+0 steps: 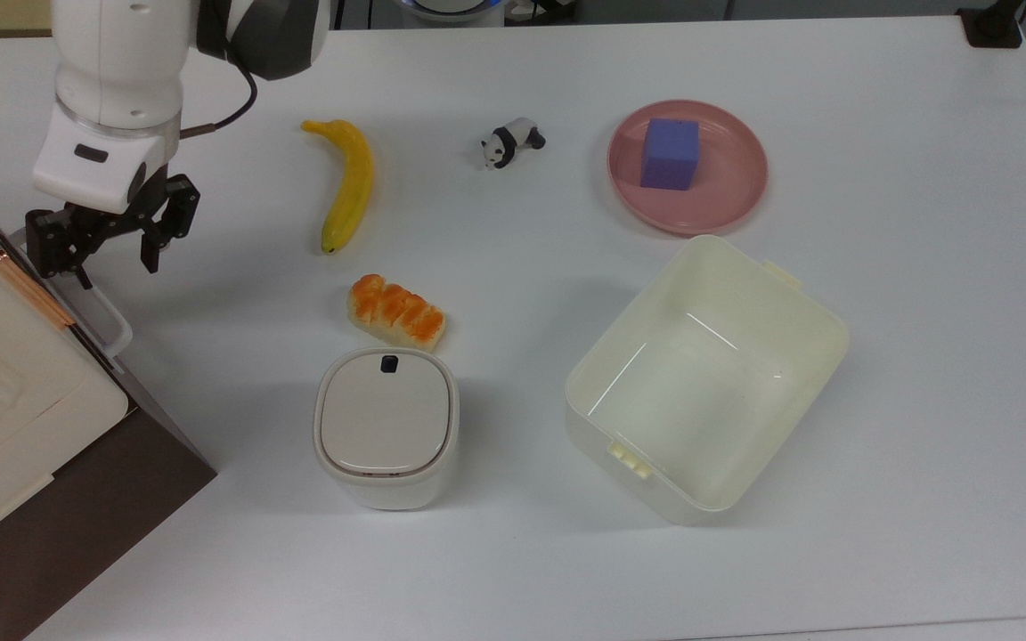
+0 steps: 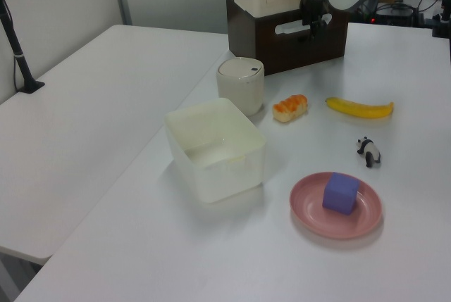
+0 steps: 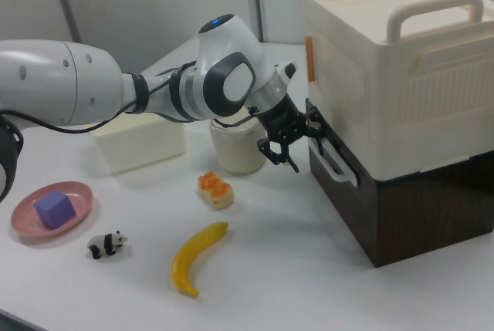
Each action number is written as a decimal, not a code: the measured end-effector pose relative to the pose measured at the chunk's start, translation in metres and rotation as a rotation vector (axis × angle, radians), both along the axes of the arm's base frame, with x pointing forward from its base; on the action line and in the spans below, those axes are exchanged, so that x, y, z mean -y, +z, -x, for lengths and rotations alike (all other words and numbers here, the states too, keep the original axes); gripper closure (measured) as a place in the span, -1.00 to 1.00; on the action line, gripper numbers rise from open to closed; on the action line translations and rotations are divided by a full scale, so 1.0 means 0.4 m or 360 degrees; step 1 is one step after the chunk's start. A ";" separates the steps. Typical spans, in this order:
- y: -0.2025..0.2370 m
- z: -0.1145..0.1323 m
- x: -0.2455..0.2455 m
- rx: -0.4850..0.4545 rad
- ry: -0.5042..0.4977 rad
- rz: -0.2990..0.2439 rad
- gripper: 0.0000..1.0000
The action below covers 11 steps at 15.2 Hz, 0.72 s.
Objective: Slide open the drawer
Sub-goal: 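Lower the gripper to the white drawer handle, then close the gripper on the white drawer handle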
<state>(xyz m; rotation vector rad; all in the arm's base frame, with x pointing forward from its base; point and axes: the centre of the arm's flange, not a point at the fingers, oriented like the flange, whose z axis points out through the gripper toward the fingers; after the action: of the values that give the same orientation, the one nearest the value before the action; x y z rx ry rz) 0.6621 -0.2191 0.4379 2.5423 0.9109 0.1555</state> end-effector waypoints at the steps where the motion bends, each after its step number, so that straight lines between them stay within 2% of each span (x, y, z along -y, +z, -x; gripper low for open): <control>1: 0.001 -0.001 0.006 0.0008 -0.0003 0.0002 -0.36; 9: 0.050 -0.018 0.028 0.0067 0.0009 0.0031 -0.35; 11: 0.049 -0.018 0.029 0.0064 0.0012 0.0032 0.00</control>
<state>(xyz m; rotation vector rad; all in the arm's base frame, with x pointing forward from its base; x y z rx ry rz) 0.6694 -0.2306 0.4575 2.5085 0.9020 0.1984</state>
